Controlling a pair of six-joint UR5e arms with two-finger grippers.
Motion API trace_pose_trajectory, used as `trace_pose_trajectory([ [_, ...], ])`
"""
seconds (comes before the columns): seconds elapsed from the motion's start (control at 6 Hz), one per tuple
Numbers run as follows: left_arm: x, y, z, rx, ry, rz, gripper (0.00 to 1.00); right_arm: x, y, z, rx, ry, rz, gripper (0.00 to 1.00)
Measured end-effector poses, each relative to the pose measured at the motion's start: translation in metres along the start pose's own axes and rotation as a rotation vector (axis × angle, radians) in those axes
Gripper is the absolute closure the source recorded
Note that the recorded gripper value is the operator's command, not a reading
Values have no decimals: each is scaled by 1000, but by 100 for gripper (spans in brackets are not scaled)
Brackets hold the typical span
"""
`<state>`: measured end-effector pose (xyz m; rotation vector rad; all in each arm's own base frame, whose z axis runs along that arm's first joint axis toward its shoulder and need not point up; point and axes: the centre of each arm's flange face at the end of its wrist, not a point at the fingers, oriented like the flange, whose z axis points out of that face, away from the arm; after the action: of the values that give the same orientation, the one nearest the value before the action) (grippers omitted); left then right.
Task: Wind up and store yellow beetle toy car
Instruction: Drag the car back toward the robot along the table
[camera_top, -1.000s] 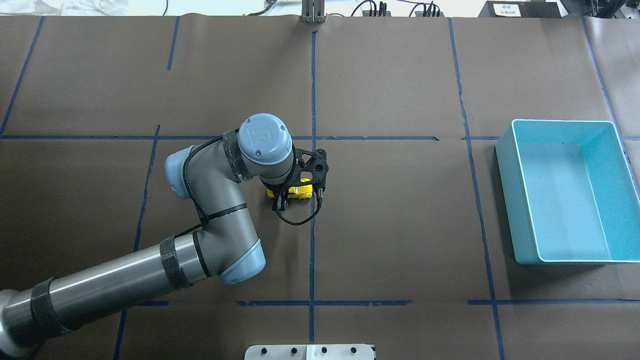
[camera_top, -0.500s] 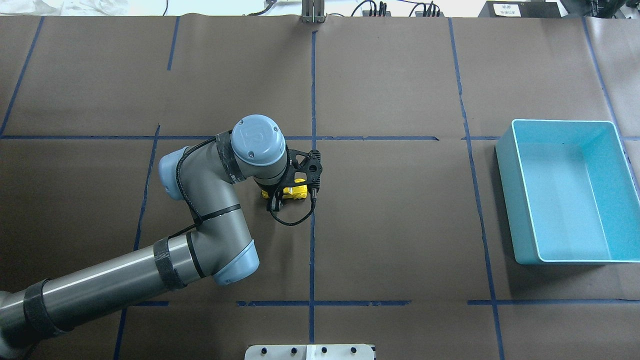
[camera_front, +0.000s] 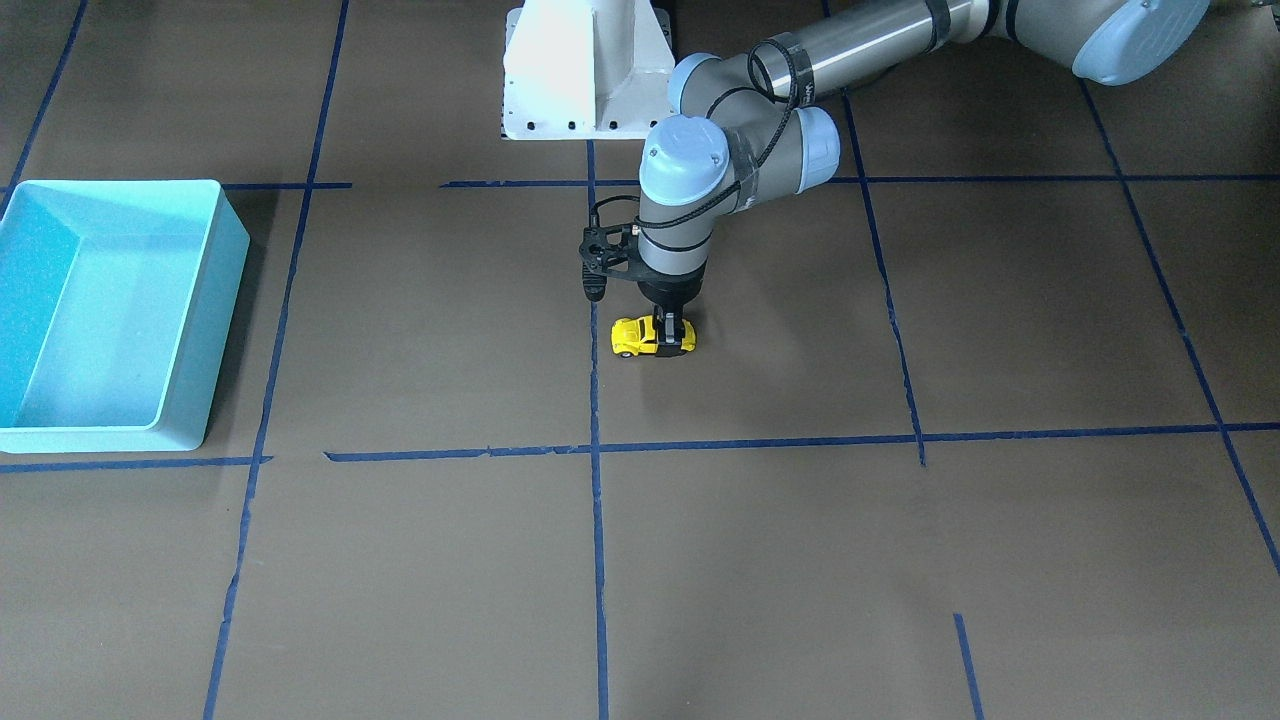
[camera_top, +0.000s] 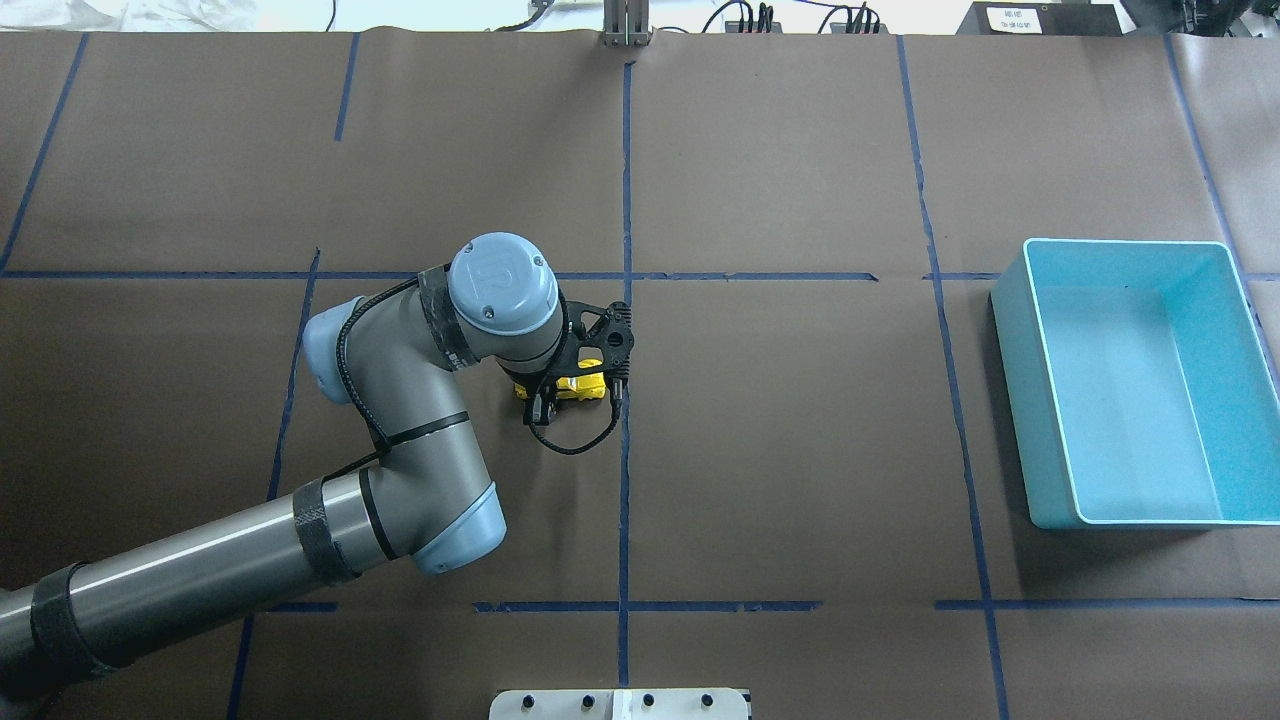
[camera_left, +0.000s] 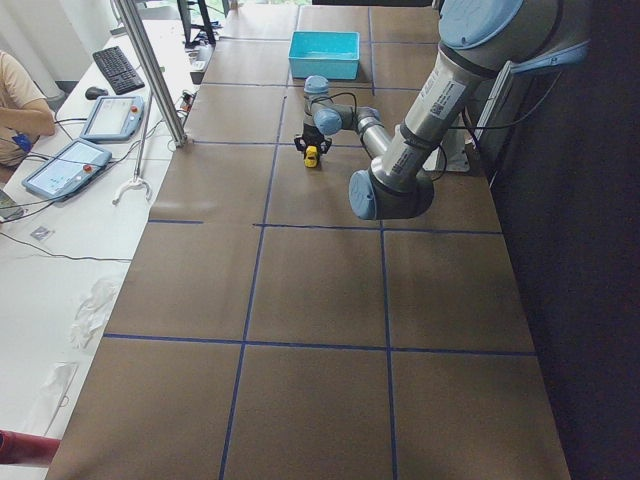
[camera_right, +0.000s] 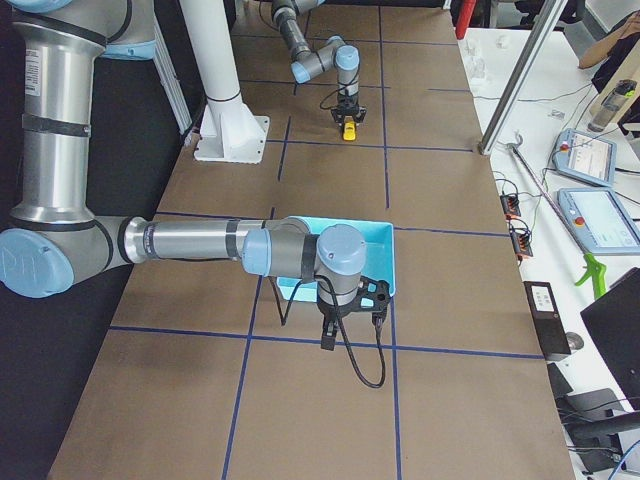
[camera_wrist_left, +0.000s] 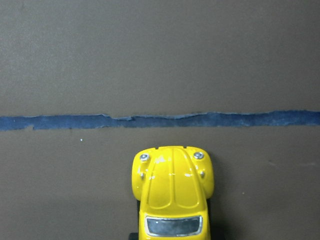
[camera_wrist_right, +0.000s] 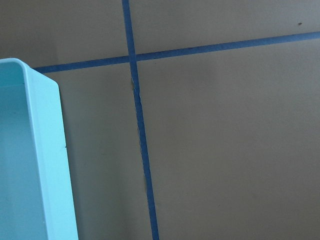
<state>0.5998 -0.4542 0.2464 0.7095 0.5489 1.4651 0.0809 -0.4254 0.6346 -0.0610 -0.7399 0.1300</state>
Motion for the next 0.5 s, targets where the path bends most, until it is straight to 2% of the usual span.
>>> trace_pose_trajectory([
  [0.5, 2, 10, 0, -2, -2, -2, 98, 0, 0, 0, 0, 0, 0, 0],
])
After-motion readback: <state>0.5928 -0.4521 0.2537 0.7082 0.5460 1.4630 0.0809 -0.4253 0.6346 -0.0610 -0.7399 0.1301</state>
